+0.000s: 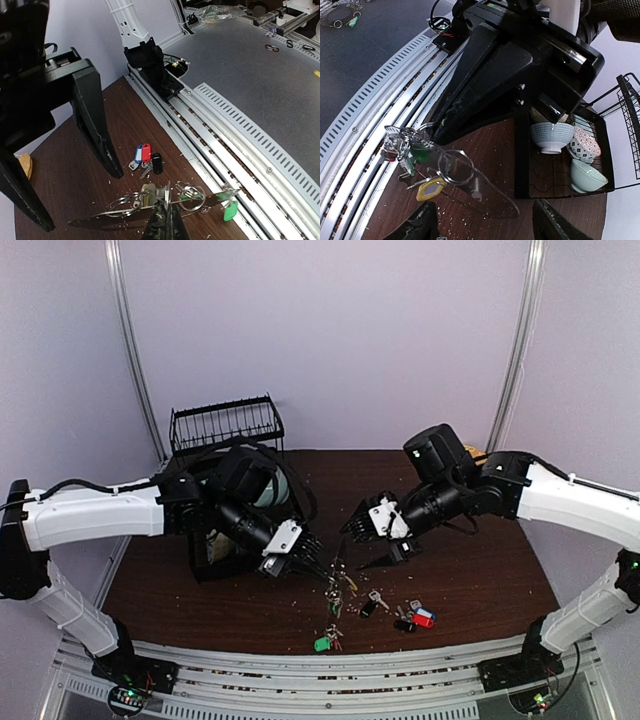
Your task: Put the keys on the keyring
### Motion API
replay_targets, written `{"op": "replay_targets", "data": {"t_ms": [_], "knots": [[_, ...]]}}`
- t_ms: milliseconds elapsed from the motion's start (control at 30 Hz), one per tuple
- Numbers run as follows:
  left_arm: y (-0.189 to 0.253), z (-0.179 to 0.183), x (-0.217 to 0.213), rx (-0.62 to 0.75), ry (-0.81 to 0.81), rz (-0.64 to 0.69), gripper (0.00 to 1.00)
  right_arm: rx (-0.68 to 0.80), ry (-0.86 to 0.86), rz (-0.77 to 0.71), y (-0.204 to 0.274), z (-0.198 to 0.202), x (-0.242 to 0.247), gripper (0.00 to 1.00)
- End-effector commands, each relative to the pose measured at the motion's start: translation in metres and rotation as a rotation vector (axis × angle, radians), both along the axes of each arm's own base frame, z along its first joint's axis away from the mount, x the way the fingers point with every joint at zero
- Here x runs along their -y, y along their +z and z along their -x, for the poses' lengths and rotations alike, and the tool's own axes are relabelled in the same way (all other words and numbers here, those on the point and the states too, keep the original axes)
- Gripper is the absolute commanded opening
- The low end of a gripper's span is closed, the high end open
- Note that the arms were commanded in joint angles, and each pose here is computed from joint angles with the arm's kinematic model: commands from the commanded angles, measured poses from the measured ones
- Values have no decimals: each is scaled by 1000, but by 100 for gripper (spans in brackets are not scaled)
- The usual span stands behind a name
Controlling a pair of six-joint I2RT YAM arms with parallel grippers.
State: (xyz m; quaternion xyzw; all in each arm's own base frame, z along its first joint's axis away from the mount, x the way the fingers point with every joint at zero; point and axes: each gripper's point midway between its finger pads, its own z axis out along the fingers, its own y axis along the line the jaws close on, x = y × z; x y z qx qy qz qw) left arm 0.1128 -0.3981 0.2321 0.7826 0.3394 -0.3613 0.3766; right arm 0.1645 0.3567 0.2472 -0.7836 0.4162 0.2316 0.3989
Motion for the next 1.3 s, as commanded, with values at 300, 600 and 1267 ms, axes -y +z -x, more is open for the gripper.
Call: {"op": "replay_targets", "data": {"t_ms": [300,600,1267], "knots": [[28,-62,-24,166,507,166,0,-577,-944,-373,-8,-91,46,59],[36,-75,-32,95,652,288,0,-942,-1453,-224,-148,-63,81,35],[32,-76,-35,104,661,300,0,-1063,-1469,-61,-211,-49,57,22]]}}
